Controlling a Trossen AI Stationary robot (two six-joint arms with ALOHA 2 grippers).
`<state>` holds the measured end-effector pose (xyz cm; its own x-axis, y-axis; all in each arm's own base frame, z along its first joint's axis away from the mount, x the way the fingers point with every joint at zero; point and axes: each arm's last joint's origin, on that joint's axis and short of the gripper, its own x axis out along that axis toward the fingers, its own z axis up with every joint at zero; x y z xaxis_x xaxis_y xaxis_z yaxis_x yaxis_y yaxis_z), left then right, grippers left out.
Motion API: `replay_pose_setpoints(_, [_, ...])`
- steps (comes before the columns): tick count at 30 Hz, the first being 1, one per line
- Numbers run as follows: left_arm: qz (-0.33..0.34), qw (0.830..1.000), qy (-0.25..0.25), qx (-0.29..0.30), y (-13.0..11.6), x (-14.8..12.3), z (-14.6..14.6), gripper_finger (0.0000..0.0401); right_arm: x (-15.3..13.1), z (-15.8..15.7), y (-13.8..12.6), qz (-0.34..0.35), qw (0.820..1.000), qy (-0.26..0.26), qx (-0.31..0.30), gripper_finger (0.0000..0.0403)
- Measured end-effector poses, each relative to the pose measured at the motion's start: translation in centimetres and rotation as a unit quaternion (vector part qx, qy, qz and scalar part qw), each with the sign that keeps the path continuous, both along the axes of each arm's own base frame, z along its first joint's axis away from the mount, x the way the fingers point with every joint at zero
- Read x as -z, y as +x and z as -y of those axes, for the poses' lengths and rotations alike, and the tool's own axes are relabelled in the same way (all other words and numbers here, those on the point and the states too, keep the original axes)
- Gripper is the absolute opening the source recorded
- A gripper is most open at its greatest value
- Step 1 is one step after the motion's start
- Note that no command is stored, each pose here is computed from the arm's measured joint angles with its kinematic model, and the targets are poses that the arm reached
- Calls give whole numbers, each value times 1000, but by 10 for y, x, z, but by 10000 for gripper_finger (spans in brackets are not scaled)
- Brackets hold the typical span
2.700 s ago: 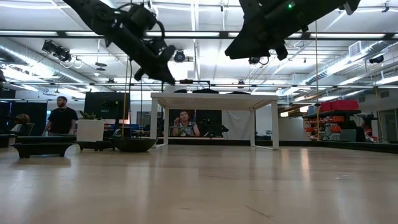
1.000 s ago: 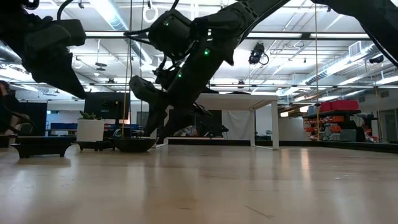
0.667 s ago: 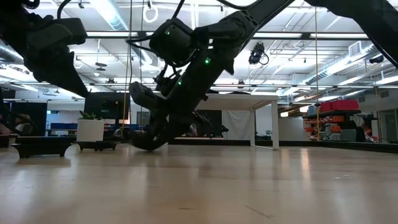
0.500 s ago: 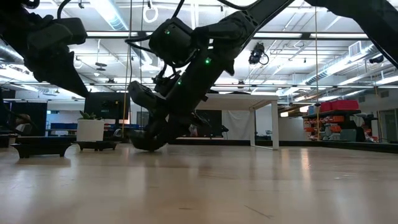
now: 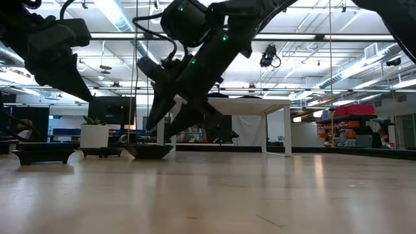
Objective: Pick & Place Mini shaped plates
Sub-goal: Stack the black leaf-shaped plate on top of the other black leaf-shaped plate on the shelf
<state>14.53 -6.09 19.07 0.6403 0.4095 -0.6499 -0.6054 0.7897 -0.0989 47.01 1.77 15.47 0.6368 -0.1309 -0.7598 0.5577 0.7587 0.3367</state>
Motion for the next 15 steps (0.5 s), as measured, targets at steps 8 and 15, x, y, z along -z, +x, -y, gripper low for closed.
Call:
replay_pose_setpoints(8, [1,1000,5,-1,0,0,0,16,20,1,-5,-44,996,-8,75,199])
replay_pose_setpoints(15, [-1,1000,9,2,0,0,0,16,32,2,-1,-40,996,-14,78,161])
